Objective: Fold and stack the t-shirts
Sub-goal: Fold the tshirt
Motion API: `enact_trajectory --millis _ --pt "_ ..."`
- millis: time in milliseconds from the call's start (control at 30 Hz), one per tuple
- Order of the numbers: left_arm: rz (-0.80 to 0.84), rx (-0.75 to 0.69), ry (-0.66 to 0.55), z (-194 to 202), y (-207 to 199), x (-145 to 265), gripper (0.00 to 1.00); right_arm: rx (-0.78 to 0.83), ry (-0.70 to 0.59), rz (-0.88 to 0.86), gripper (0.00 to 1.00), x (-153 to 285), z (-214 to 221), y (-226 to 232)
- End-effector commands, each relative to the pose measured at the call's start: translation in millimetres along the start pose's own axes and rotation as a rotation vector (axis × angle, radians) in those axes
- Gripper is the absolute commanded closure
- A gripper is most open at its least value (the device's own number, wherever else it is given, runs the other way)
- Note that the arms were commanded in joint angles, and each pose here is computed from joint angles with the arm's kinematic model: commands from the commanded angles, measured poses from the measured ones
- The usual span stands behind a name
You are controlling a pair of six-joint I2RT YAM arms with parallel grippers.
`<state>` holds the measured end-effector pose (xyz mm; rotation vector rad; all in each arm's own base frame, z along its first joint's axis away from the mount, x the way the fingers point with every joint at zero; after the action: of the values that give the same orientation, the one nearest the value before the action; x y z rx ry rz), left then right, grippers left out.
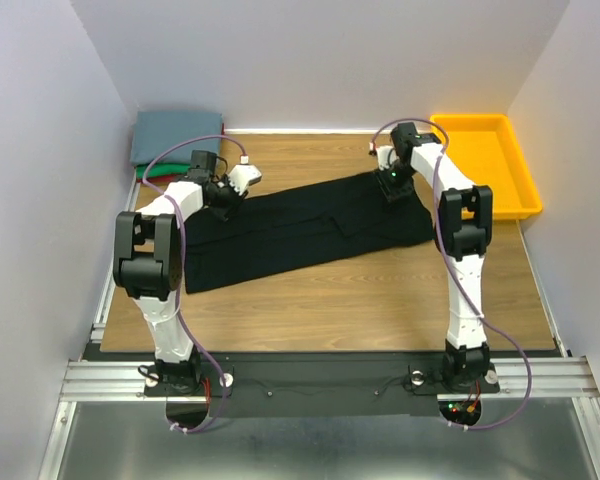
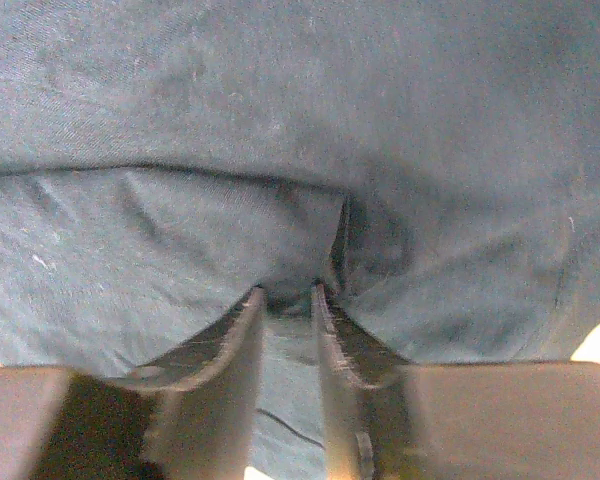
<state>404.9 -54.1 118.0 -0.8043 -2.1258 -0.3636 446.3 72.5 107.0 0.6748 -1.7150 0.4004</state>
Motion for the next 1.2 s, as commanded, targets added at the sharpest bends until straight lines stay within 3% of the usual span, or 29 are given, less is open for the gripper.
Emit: enact_trajectory --millis 0,167,333,533,900,1167 --pt "-0.022 -0.021 -0.038 -11.4 5.5 8.3 0.71 0.07 -0.162 0.148 0.64 -11.9 -48.3 -23.4" --pt "0.013 -0.033 -0.059 -5.0 -7.4 20.8 0.71 0.088 -0.283 0.159 0.49 64.3 -42.8 -14.1" --pt "0.033 -0.041 -0.079 0.8 -22.3 39.5 0.69 0.048 -0.304 0.14 0.47 96.6 -2.9 -22.9" --pt "0.09 -0.035 -0.045 24.0 -43.2 49.5 0.68 -0.005 -0.275 0.095 0.48 88.2 33.2 -50.3" --pt "0.09 -0.048 0.077 65.8 -54.2 45.0 0.65 0.01 -0.23 -0.021 0.49 58.8 41.8 -50.2" --pt "0.062 -0.04 0.118 77.9 -50.4 33.8 0.64 0.037 -0.225 -0.086 0.49 61.3 47.2 -40.3"
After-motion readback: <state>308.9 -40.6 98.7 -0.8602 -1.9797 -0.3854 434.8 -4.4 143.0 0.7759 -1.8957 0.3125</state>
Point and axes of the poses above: each gripper's point midway between its finger pads, its own x axis back along the fingers, its own y axis along the line the jaws close on, z = x × y, the point moved 8 cm from there along x, back along the fingers, and after that the axes turned 13 degrees about x, right-handed, at the moved point
